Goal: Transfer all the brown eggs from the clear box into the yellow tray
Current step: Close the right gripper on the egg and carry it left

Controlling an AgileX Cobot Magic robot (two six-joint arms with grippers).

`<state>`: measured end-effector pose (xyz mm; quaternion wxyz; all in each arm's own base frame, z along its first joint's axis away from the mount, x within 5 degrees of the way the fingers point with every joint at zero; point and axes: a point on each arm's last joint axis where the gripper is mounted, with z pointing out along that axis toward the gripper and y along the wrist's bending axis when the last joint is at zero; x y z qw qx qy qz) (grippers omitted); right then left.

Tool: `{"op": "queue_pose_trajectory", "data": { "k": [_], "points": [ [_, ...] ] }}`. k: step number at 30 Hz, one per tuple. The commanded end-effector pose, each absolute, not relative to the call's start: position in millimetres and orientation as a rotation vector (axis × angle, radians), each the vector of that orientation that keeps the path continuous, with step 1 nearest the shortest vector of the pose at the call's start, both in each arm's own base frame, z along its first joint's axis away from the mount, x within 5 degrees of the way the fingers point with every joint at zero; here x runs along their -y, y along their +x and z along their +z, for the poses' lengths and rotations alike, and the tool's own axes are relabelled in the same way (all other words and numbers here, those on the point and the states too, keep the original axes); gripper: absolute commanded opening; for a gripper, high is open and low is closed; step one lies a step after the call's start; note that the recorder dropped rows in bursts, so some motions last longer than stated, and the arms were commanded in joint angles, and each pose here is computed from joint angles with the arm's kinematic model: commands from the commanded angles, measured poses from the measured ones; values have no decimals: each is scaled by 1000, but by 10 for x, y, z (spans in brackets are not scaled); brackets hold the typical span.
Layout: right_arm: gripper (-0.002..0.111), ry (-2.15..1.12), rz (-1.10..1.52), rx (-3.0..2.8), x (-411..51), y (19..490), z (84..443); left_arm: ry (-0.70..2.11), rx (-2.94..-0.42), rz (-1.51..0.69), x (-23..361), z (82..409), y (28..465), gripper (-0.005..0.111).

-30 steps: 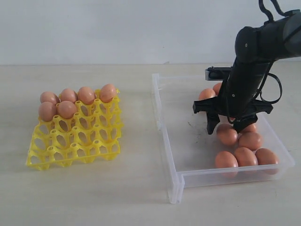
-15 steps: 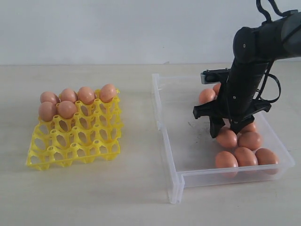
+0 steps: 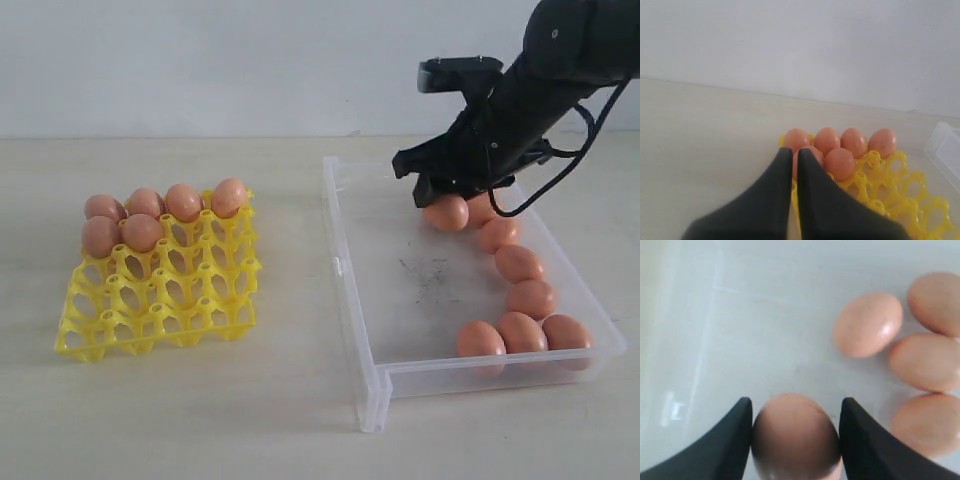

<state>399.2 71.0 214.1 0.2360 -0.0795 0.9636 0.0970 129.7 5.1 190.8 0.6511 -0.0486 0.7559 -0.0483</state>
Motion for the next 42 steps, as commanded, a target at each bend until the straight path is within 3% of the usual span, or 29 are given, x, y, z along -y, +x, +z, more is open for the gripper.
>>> {"op": "queue_pose_trajectory", "data": {
  "k": [1,8,16,28,36,42],
  "points": [
    [0,-392,396,-2445,-979,3915,2312,-106,-1716,-116,-42,1901,1282,4],
    [0,-363,215,-2163,-1401,3648,2079,-106,-1716,-116,-42,1901,1282,4],
    [0,-335,196,-1974,-1715,3534,2140,-106,-1716,-116,-42,1901,1282,4],
    [0,-374,711,-1461,-1993,3237,2350,-104,-1716,-113,-42,1901,1282,4],
    [0,-484,752,-1357,-2057,3164,2330,-104,-1716,-113,-42,1901,1282,4],
    [0,-502,790,-1265,-2153,3262,2057,-104,-1716,-113,-42,1901,1282,4]
  ]
}}
